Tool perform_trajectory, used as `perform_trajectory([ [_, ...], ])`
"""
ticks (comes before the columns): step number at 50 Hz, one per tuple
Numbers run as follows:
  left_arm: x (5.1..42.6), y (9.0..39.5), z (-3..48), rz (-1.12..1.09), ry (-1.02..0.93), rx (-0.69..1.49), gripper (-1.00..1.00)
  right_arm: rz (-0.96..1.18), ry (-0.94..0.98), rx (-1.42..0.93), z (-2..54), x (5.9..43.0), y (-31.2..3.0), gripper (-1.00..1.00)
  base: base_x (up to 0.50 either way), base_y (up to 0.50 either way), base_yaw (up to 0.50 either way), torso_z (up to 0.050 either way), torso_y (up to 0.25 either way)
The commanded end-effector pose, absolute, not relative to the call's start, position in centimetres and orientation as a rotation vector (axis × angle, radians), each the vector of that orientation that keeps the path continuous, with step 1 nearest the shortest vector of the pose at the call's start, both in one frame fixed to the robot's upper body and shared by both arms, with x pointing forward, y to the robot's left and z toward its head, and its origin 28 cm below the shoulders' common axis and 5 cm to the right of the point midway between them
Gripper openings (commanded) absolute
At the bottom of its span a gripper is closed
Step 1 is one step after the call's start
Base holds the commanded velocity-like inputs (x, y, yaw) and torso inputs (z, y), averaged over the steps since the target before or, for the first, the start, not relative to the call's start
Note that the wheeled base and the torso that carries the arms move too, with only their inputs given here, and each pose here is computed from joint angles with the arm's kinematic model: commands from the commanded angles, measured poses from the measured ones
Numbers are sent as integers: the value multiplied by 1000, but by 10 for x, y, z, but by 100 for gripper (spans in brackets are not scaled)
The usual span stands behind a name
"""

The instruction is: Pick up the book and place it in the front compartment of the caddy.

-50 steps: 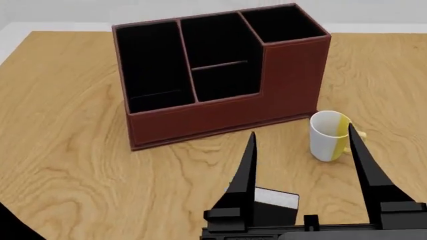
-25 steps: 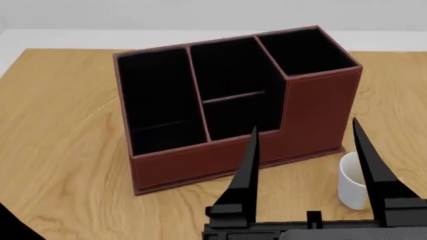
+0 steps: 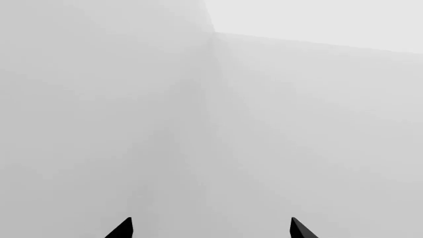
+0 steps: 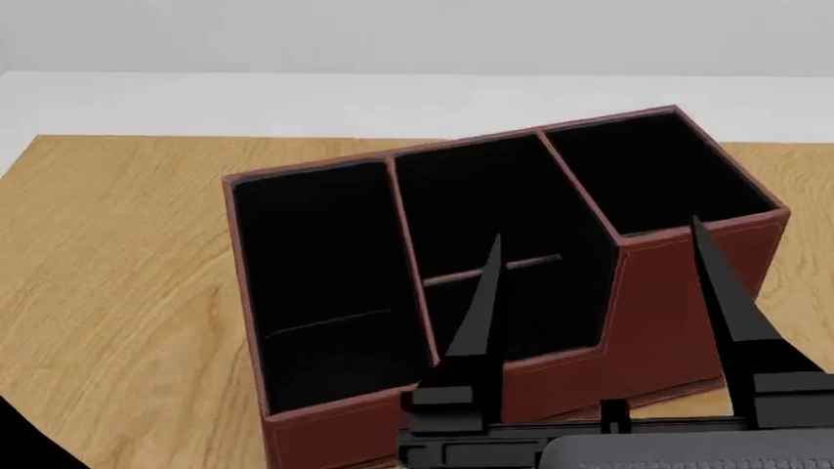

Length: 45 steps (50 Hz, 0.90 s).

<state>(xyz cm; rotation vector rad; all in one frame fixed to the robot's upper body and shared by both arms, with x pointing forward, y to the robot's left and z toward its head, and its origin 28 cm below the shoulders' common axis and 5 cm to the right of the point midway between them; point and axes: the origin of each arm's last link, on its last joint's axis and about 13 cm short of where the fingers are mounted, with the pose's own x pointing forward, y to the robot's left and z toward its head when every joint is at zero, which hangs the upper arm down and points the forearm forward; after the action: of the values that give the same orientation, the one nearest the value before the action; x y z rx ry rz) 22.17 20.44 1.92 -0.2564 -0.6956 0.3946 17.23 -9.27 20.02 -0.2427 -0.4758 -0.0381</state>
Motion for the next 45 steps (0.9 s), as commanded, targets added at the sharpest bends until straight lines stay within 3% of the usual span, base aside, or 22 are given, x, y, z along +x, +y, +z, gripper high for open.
perform_trajectory([
  [1, 222, 204, 19, 393, -697, -257, 100, -39, -477, -244, 201, 173, -93, 100, 395, 105, 0, 0, 0],
  [19, 222, 204, 20, 393, -698, -259, 100, -53, -455, -265, 212, 181, -98, 100, 92, 20, 0, 0, 1],
  [21, 222, 204, 20, 391, -698, -257, 100, -6, -447, -252, 224, 188, -101, 100, 0, 0, 0, 0, 0],
  [24, 222, 205, 21, 389, -703, -262, 100, 293, -451, -433, 279, 192, -73, 100, 0, 0, 0, 0, 0],
  [25, 222, 205, 21, 389, -704, -266, 100, 287, -358, -391, 274, 190, -82, 100, 0, 0, 0, 0, 0],
  [30, 222, 204, 21, 383, -702, -280, 100, 74, -315, -458, 287, 158, -126, 100, 0, 0, 0, 0, 0],
  [35, 222, 205, 22, 386, -706, -287, 100, 116, -238, -513, 312, 185, -132, 100, 0, 0, 0, 0, 0],
  [36, 222, 205, 22, 386, -707, -287, 100, 193, -261, -580, 339, 196, -138, 100, 0, 0, 0, 0, 0],
  [37, 222, 205, 22, 384, -707, -287, 100, 166, -201, -526, 350, 201, -162, 100, 0, 0, 0, 0, 0],
  [39, 222, 205, 22, 382, -708, -291, 100, 164, -149, -556, 369, 205, -179, 100, 0, 0, 0, 0, 0],
  [45, 222, 205, 24, 382, -718, -299, 100, 229, -5, -604, 414, 222, -192, 100, 0, 0, 0, 0, 0],
])
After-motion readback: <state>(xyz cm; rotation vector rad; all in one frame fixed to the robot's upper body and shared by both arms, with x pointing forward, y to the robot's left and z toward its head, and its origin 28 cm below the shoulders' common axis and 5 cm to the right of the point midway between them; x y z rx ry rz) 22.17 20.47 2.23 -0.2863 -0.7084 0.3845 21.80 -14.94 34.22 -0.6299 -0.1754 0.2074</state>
